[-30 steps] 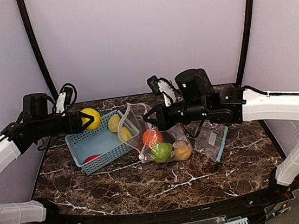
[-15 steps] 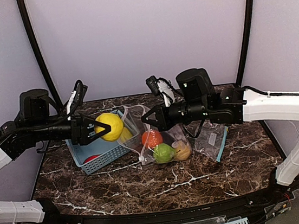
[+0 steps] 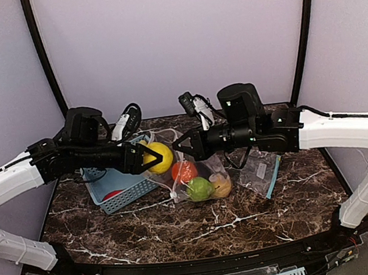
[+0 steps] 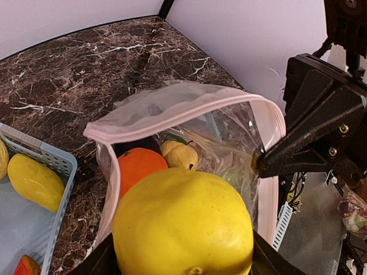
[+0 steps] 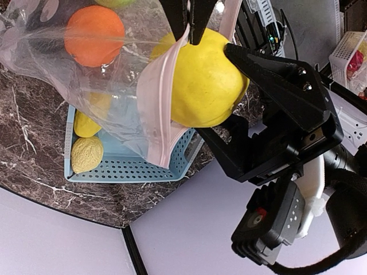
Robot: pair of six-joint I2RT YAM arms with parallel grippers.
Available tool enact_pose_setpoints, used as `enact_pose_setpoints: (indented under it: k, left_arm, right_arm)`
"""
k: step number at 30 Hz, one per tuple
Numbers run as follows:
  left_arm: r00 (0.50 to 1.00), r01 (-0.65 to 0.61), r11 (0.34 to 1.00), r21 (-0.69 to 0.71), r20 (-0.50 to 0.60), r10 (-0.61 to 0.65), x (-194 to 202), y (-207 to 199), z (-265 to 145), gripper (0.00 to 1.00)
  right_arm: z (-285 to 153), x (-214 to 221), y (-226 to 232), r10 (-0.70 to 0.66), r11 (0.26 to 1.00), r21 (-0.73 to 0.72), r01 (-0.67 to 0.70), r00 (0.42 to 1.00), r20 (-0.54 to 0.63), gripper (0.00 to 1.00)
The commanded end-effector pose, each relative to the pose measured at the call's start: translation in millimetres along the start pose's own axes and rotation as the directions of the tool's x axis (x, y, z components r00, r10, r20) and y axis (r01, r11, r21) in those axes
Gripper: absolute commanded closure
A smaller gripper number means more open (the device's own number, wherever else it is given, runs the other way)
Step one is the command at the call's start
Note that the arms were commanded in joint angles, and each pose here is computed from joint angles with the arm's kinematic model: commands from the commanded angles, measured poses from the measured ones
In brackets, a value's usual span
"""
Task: Place the food in the zip-top bag and seal the zipper
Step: Place the fake fruit in the zipper food storage bag.
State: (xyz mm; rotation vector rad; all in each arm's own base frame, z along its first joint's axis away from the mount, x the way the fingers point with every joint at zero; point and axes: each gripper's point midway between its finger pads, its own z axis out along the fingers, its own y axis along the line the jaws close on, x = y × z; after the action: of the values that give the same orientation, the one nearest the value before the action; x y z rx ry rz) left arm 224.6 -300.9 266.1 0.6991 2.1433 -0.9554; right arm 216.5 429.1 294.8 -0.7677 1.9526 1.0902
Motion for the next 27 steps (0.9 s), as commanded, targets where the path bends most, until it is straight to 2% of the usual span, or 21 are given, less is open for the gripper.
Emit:
enact_pose_setpoints:
  k: [1, 13, 18, 21, 27]
  left_arm:
    - [0.997, -0.006, 0.999, -0.048, 0.08, 0.009, -26.6, 1.9, 3.2, 0.42]
    - [0.999, -0.048, 0.978, -0.202, 0.0, 0.049, -14.7, 24.2, 38.9, 0.4]
    - [0.999, -0.049, 0.978, -0.204, 0.0, 0.05, -14.9, 24.9, 40.4, 0.3]
    - [0.998, -0.057, 0.98, -0.191, 0.003, 0.059, -15.3, 22.1, 39.9, 0.21]
    - [0.998, -0.06, 0.983, -0.172, 0.017, 0.064, -16.1, 18.5, 37.7, 0.14]
  right_arm:
    - [-8.0, -14.8, 11.4, -0.018, 0.999, -0.043, 0.02, 0.998, 0.057, 1.0]
    - [-6.9, -16.3, 11.2, -0.024, 0.999, -0.039, 0.026, 0.998, 0.063, 1.0]
    - [-6.4, -15.7, 9.3, -0.022, 0.999, -0.03, 0.024, 0.998, 0.064, 1.0]
    - [-6.1, -15.3, 8.2, -0.023, 0.999, -0.025, 0.024, 0.998, 0.064, 1.0]
    - [-7.0, -14.7, 7.0, -0.024, 1.0, -0.019, 0.025, 0.997, 0.067, 1.0]
